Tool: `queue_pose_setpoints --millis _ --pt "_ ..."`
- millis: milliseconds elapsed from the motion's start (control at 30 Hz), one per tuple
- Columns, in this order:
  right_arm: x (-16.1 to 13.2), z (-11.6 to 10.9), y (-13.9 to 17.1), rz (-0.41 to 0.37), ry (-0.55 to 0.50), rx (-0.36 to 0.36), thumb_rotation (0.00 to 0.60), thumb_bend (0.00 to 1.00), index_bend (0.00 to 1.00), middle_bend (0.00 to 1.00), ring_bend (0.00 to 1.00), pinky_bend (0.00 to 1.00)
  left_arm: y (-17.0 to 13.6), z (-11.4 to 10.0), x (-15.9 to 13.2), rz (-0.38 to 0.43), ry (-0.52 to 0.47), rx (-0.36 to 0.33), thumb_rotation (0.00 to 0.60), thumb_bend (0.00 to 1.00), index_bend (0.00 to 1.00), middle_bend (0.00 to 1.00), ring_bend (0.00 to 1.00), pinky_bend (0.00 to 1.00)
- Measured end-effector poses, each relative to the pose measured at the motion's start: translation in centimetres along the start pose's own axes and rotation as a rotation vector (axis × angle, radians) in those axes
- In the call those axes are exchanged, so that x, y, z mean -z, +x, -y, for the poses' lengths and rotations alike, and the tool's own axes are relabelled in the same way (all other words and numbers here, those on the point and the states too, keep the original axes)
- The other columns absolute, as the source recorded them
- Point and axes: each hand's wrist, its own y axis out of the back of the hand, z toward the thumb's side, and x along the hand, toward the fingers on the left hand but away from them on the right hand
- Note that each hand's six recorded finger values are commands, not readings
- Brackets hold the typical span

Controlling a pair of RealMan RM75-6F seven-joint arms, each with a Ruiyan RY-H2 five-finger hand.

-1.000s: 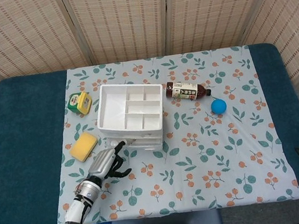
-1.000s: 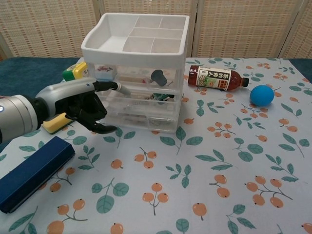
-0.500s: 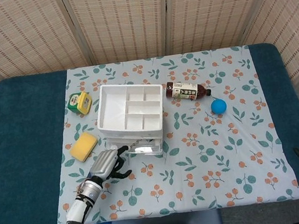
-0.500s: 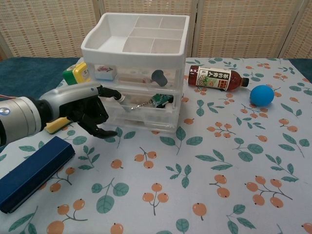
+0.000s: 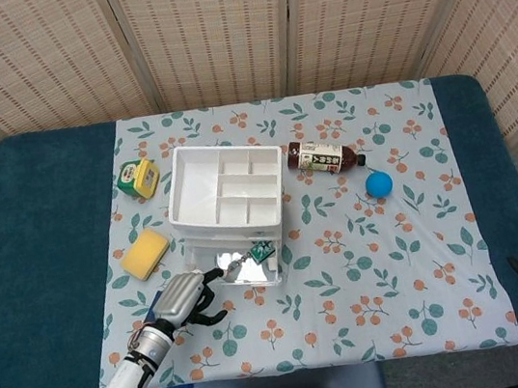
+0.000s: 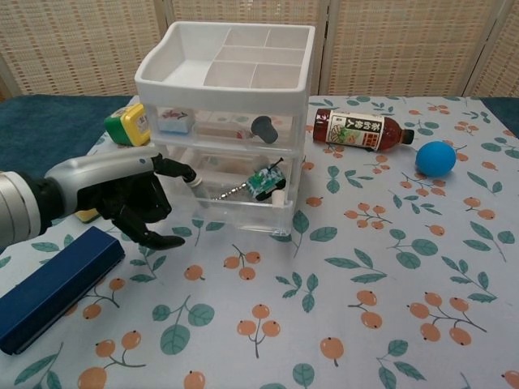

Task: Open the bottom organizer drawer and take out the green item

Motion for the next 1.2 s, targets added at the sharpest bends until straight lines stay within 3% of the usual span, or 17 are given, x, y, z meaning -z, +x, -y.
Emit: queue_pose_setpoints --millis 467,767,1033,1200 --pt "0.0 -0.1 0.2 -0.002 -0.003 0.004 0.600 0.23 0.02 0.11 0.07 0.15 -1.4 0.4 -0.1 0.002 0.012 0.024 0.600 0.26 0.35 0.94 1.00 1.00" --pt "0.1 -0.1 0.2 -0.004 -0.006 0.007 0.600 0.23 0.02 0.11 0.07 0.15 -1.7 -0.1 -0.7 0.033 0.056 0.025 0.600 0.26 0.26 0.94 1.00 1.00" --pt "0.1 -0.2 0.1 -0.007 -0.003 0.009 0.600 0.23 0.02 0.11 0.07 0.15 -2.0 -2.6 -1.3 0.074 0.082 -0.035 0.600 0.26 0.28 0.94 1.00 1.00" --pt "0.1 -0.3 0.1 -0.010 -0.002 0.009 0.600 0.23 0.02 0.11 0.07 0.15 -1.9 -4.2 -1.6 0.127 0.143 -0.076 0.600 0.26 0.34 0.94 1.00 1.00"
